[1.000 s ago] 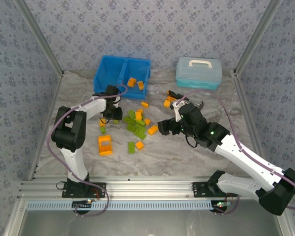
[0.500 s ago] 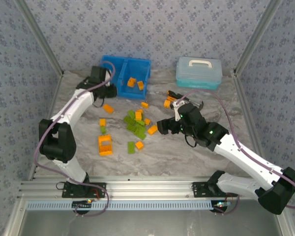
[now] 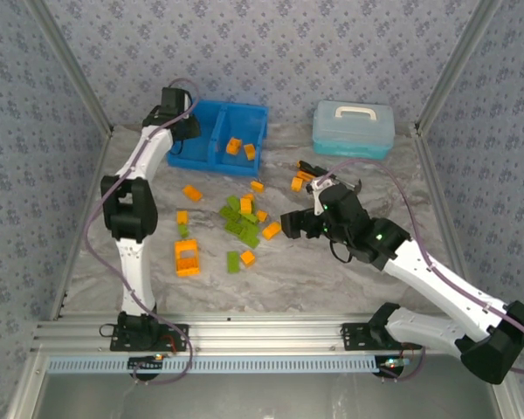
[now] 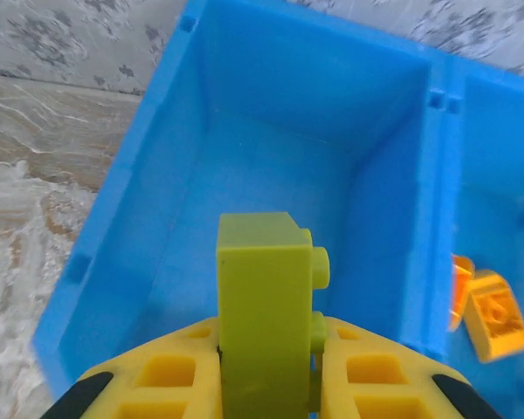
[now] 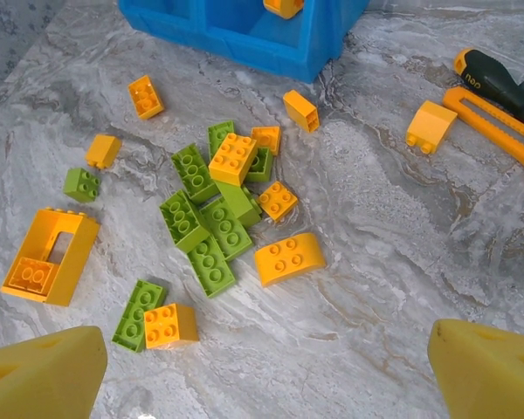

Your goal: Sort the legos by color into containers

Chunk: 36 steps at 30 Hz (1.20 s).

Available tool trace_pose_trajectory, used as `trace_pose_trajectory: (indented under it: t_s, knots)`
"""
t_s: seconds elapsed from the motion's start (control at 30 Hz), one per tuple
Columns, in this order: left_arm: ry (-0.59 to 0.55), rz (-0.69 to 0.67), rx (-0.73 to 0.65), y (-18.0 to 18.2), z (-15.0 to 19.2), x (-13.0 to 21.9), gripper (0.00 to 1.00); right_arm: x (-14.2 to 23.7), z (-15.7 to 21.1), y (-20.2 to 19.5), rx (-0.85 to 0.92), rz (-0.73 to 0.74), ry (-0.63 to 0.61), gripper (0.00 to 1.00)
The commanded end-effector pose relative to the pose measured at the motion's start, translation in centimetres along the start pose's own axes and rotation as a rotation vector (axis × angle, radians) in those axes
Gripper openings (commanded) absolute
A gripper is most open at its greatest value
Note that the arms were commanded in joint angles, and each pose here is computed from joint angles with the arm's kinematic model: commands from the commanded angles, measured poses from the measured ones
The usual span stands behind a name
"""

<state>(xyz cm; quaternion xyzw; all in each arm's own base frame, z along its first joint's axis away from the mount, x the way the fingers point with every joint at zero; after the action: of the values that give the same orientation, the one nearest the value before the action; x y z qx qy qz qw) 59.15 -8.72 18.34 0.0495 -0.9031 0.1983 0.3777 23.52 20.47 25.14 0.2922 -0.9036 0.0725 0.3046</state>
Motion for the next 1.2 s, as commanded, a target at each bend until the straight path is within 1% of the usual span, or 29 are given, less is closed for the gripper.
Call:
trace_pose_trajectory:
  t_s: [0.0, 0.13, 0.23, 0.3, 0.37, 0.47, 0.6, 0.7, 0.83, 0.93, 0.97, 1.07, 1.1, 1.17]
  knots:
    - [-0.009, -0.020, -0.026, 0.0, -1.2, -0.2, 0.17, 1.3, -0.6, -0.4, -0.030, 0.025, -0.020, 0.97]
    - [0.012, -0.023, -0.012, 0.3, -0.9, -2.0, 0.25, 1.8, -0.8, -0.4, -0.044, 0.021, -0.032, 0.97]
    - [0.021, 0.015, -0.006, -0.5, -1.4, -1.3, 0.35, 2.1, -0.9, -0.4, -0.051, 0.019, -0.035, 0.97]
    - [0.006, 0.047, 0.000, -1.3, -2.3, 0.2, 0.42, 2.2, -0.9, -0.4, -0.053, 0.018, -0.035, 0.97]
    - [-0.019, 0.075, 0.009, -2.1, -3.3, 2.5, 0.45, 2.2, -1.0, -0.4, -0.056, 0.019, -0.037, 0.97]
    - [-0.044, 0.104, 0.035, -2.5, -4.1, 6.2, 0.45, 2.2, -1.1, -0.3, -0.060, 0.015, -0.043, 0.97]
    - [-0.073, 0.148, 0.085, -2.2, -2.9, 11.8, 0.45, 1.9, -1.2, -0.3, -0.062, 0.015, -0.050, 0.97]
    - [-0.057, 0.148, 0.145, 0.0, 1.0, 15.0, 0.47, 1.5, -1.1, -0.2, -0.067, 0.012, -0.051, 0.98]
    - [0.033, 0.079, 0.223, 3.9, 8.4, 17.6, 0.49, 0.9, -1.3, 0.2, -0.068, -0.009, -0.044, 0.98]
    - [0.139, -0.014, 0.318, 7.3, 15.0, 17.8, 0.49, 0.4, -1.2, 0.6, -0.067, -0.026, -0.032, 0.98]
    - [0.171, -0.031, 0.342, 7.9, 16.7, 18.0, 0.49, 0.2, -1.2, 0.7, -0.066, -0.032, -0.029, 0.98]
    - [0.261, -0.075, 0.353, 8.8, 21.6, 17.6, 0.49, -0.4, -0.7, 0.9, -0.066, -0.037, -0.016, 0.98]
    - [0.277, -0.078, 0.354, 8.7, 22.7, 17.4, 0.49, -0.5, -0.7, 0.9, -0.067, -0.036, -0.016, 0.98]
    - [0.309, -0.106, 0.367, 8.9, 24.7, 16.4, 0.52, -0.9, -0.3, 0.9, -0.070, -0.036, -0.005, 0.98]
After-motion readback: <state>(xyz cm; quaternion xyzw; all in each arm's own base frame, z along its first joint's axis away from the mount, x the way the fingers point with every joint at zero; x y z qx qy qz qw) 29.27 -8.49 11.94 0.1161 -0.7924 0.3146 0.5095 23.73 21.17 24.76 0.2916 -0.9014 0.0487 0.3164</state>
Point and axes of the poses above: each hand's point on the last joint's axis, 136 mm out from that joint toward the fingers, its own x axis back along the fingers, its own y axis along the line the jaws close on, z = x × y, the point moved 2 cm from there along x, back along the fingers, and after that the axes turned 15 degrees about x, right-handed, at the moved point
